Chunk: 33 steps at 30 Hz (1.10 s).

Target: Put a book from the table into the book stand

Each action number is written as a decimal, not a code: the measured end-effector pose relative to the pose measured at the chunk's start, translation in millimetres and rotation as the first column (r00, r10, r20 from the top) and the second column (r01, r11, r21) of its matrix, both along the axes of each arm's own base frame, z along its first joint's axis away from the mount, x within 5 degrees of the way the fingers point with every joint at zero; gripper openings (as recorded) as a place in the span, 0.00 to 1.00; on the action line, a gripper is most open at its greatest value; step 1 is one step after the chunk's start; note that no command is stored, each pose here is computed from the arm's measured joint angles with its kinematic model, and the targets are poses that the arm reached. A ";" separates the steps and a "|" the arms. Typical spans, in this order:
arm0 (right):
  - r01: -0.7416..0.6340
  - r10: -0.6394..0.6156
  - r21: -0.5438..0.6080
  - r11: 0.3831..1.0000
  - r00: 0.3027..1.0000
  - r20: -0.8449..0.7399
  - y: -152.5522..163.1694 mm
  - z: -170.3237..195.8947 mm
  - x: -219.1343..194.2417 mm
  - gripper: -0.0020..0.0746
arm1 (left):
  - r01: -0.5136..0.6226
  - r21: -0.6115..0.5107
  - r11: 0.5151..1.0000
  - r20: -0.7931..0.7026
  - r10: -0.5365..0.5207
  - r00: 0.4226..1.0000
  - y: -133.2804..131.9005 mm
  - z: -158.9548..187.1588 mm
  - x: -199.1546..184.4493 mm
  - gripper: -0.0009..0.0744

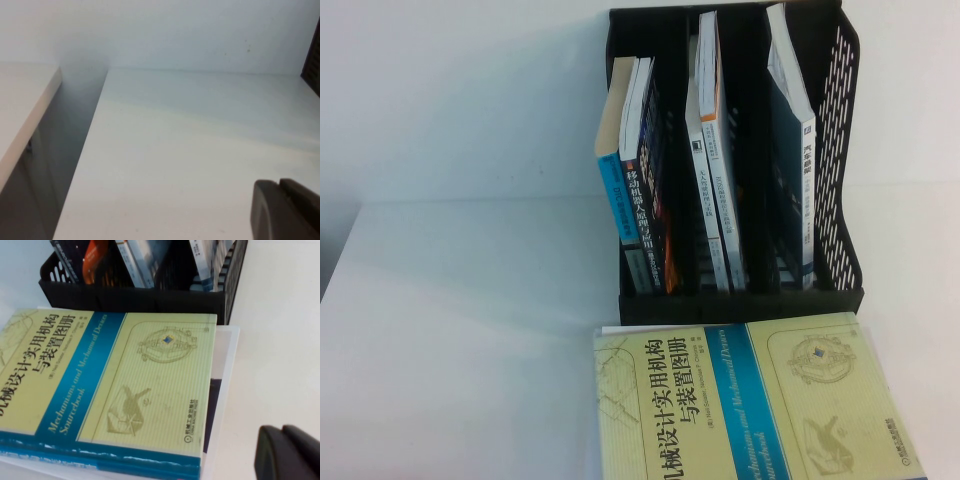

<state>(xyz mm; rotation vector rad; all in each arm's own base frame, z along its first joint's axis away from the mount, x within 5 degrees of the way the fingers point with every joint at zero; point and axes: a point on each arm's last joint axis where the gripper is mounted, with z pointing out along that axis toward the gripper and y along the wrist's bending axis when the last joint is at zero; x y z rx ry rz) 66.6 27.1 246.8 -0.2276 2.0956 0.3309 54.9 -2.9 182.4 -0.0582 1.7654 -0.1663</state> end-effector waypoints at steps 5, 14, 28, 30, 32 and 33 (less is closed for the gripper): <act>0.000 0.000 0.000 1.000 1.000 0.000 0.0 0.0 0.0 0.02 | 0.008 0.014 1.000 -0.040 -0.008 0.999 -0.5 -3.6 -0.8 0.01; 0.000 0.000 0.000 1.000 1.000 0.000 0.0 0.0 0.0 0.02 | 0.060 0.087 0.994 -0.068 -0.055 0.996 -3.3 -6.2 -2.1 0.01; 0.000 0.000 0.000 1.000 1.000 0.000 0.0 0.0 0.0 0.02 | 0.070 0.124 0.990 -0.066 -0.062 0.996 -3.3 -6.2 -2.1 0.01; 0.000 0.000 0.000 1.000 1.000 0.000 0.0 0.0 0.0 0.02 | 0.071 0.127 0.989 -0.066 -0.063 0.996 -3.3 -6.2 -2.1 0.01; 0.000 0.000 0.000 1.000 1.000 0.000 0.0 0.0 0.0 0.02 | 0.071 0.127 0.989 -0.068 -0.063 0.996 -3.3 -6.4 -2.2 0.01; 0.000 0.000 0.000 1.000 1.000 0.000 0.0 0.0 0.0 0.02 | 0.071 0.128 0.989 -0.068 -0.063 0.996 -3.3 -6.4 -2.2 0.01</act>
